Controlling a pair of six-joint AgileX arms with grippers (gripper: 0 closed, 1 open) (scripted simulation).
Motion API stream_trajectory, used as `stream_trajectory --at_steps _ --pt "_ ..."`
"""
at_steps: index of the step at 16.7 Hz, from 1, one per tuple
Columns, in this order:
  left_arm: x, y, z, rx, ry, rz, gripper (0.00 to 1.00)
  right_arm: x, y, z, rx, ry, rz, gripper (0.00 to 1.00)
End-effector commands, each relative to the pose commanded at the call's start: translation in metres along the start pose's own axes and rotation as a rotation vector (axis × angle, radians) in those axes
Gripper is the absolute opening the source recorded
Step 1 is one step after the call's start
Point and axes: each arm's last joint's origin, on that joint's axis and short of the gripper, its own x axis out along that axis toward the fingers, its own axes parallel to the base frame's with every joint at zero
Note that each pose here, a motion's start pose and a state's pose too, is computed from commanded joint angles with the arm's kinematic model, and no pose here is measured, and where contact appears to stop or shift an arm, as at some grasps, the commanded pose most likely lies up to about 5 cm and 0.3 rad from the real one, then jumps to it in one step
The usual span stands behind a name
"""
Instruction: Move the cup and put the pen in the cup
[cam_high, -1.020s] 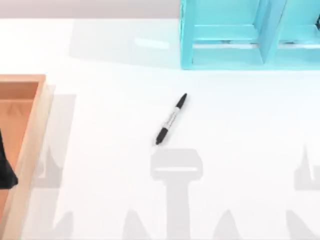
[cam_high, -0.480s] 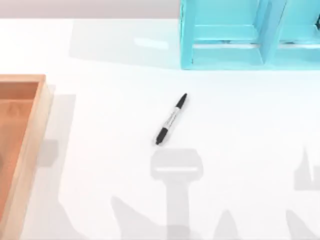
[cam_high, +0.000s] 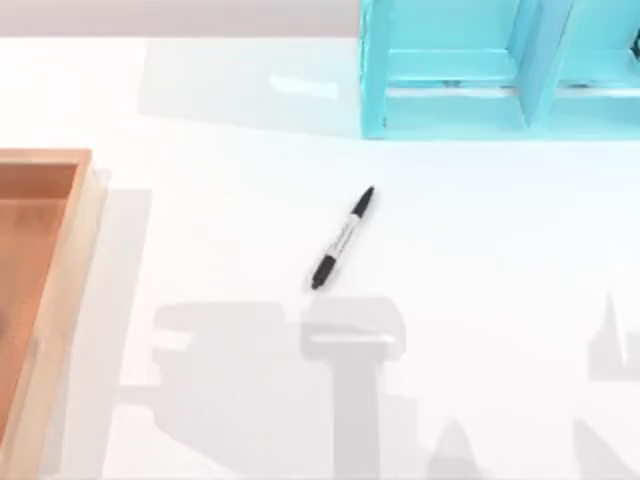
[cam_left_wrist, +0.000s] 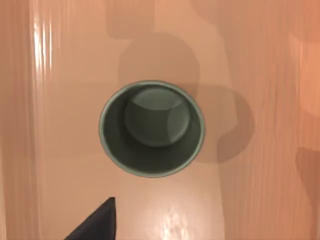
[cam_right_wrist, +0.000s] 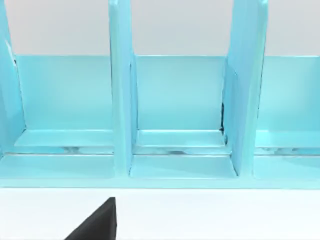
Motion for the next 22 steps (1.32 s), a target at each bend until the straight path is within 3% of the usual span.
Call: stream_trajectory --at_steps 3,6,13,22 --pt "0.020 0.012 0.027 0.004 0.162 -0.029 1.00 0.000 0.000 0.000 0.000 0.000 0.000 1.00" --pt "0.032 0.018 0.039 0.006 0.247 -0.048 1.00 0.000 0.000 0.000 0.000 0.000 0.000 1.00" --pt "0.039 0.017 0.039 0.008 0.258 -0.051 1.00 0.000 0.000 0.000 0.000 0.000 0.000 1.00" --pt "0.127 0.014 0.017 0.006 0.254 -0.049 1.00 0.000 0.000 0.000 0.000 0.000 0.000 1.00"
